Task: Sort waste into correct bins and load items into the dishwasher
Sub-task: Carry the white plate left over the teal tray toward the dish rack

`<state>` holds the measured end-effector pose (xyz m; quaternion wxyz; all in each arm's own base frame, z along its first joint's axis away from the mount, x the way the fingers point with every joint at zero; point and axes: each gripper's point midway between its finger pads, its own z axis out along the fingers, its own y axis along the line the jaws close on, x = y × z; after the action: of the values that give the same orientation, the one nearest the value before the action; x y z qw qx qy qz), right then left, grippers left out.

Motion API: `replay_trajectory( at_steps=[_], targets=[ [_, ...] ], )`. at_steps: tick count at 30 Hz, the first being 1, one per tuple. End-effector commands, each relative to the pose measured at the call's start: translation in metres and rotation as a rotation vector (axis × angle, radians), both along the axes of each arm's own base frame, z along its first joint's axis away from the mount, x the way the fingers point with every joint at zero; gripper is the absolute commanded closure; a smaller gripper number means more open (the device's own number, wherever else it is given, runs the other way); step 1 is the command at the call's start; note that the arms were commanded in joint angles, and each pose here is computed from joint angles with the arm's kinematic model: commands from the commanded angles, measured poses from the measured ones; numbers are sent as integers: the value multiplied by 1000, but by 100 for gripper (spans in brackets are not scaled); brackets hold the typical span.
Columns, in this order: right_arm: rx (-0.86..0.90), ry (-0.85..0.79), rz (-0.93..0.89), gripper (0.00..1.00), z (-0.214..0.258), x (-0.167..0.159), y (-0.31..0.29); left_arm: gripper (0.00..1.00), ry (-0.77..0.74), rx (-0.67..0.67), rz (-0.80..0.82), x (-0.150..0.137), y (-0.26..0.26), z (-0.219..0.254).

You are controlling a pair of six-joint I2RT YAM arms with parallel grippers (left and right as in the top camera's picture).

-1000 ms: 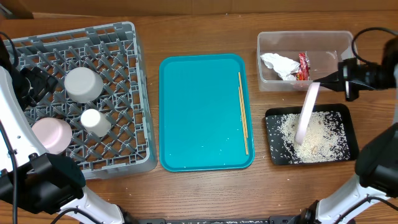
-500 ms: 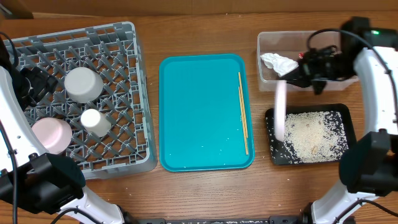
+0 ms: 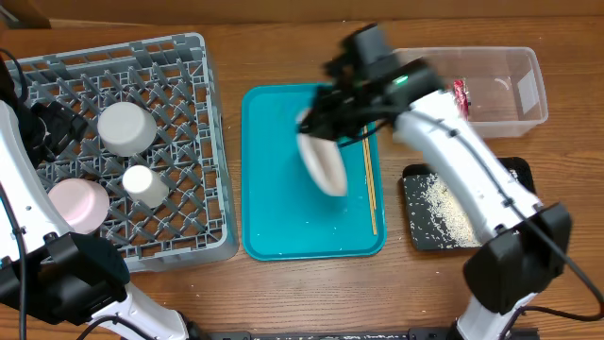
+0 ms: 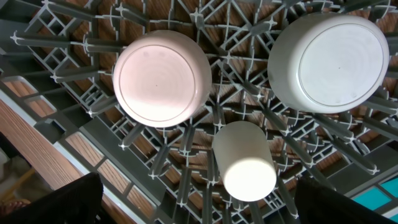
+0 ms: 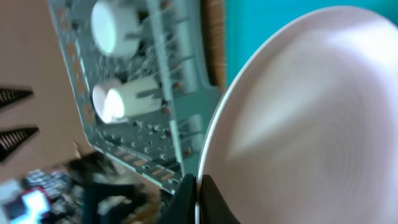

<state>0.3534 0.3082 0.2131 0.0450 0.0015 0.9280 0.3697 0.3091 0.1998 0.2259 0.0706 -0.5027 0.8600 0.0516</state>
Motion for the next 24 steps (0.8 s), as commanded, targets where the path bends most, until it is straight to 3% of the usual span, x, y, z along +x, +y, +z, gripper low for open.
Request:
replay_trajectory(
  at_steps=[1, 10, 17, 24],
  targets=[
    [22, -139, 18, 96, 34, -9, 28, 0, -25, 8, 11, 2, -1, 7],
    [284, -286, 171, 96, 87, -23, 90, 0, -25, 8, 11, 2, -1, 7],
    [490, -453, 257, 96, 140, -16, 104, 0, -25, 8, 11, 2, -1, 7],
    [588, -603, 262, 96, 170, -3, 114, 0, -25, 8, 11, 2, -1, 7]
  ],
)
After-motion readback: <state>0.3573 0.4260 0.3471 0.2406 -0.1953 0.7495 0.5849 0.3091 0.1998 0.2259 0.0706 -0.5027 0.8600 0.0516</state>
